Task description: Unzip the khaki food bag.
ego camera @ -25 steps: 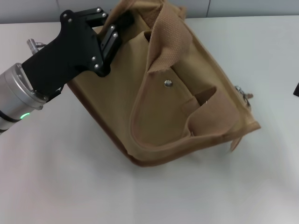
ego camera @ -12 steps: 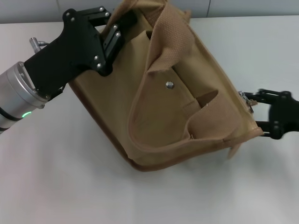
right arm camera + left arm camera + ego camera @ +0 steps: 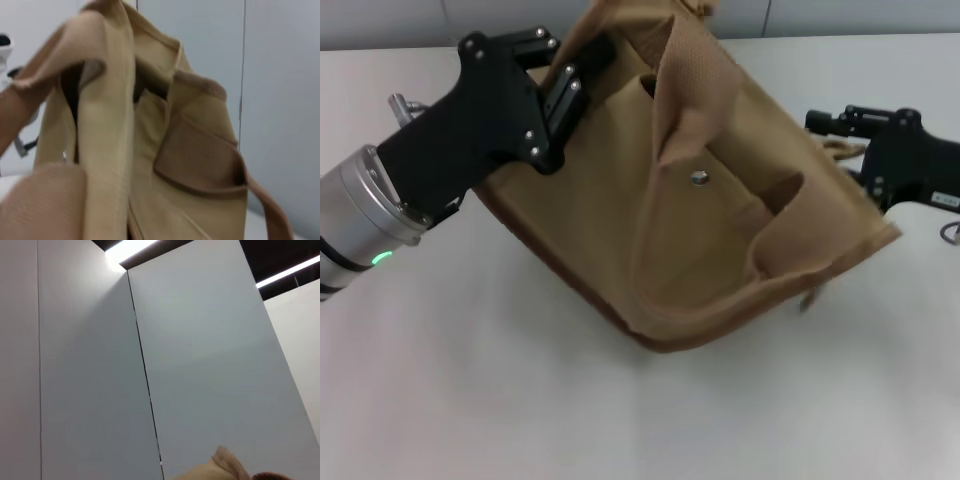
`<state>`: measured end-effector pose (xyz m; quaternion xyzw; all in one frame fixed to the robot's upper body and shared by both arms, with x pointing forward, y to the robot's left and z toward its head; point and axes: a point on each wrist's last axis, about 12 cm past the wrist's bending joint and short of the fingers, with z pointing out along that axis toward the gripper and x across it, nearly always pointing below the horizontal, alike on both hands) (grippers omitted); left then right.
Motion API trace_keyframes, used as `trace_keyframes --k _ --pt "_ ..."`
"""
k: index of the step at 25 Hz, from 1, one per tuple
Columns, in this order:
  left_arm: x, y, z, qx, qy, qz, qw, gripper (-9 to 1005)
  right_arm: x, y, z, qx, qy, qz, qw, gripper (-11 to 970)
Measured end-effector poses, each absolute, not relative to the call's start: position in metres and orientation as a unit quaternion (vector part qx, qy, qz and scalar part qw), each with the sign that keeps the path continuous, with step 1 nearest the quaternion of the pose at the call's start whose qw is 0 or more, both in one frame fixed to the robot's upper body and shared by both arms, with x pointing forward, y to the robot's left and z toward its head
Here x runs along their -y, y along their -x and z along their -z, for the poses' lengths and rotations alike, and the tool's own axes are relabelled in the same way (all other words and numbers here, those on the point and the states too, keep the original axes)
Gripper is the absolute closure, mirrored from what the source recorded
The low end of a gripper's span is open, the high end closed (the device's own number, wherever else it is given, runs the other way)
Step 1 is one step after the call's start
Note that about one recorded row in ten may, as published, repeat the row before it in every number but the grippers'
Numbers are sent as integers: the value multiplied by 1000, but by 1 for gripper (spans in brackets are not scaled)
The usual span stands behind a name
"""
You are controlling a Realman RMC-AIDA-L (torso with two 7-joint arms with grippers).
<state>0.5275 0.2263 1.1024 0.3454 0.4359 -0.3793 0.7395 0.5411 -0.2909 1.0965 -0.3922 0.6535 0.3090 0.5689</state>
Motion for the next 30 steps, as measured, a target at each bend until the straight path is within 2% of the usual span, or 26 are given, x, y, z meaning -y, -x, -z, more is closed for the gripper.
trace_keyframes --k 5,10,16,21,22,25,30 --pt "-221 -514 -1086 -461 -325 387 729 932 306 -540 -1108 -643 346 -297 615 380" --pt "-212 -497 -1065 -488 -327 364 723 924 322 -540 -1126 -631 314 -282 651 626" --pt "-211 -483 -1055 -504 -321 370 712 901 321 -552 -1130 -642 307 -265 650 724" --pt "-219 -475 -1049 -514 -311 363 712 881 324 -551 -1122 -656 292 -259 646 763" --pt "-220 -474 -1049 -514 -310 363 713 877 326 -549 -1120 -658 289 -258 646 738" --pt "-226 -471 -1049 -513 -304 355 720 746 333 -540 -1117 -660 274 -257 651 662" --pt "-247 -459 -1052 -496 -265 314 765 541 354 -518 -1119 -616 195 -261 717 522"
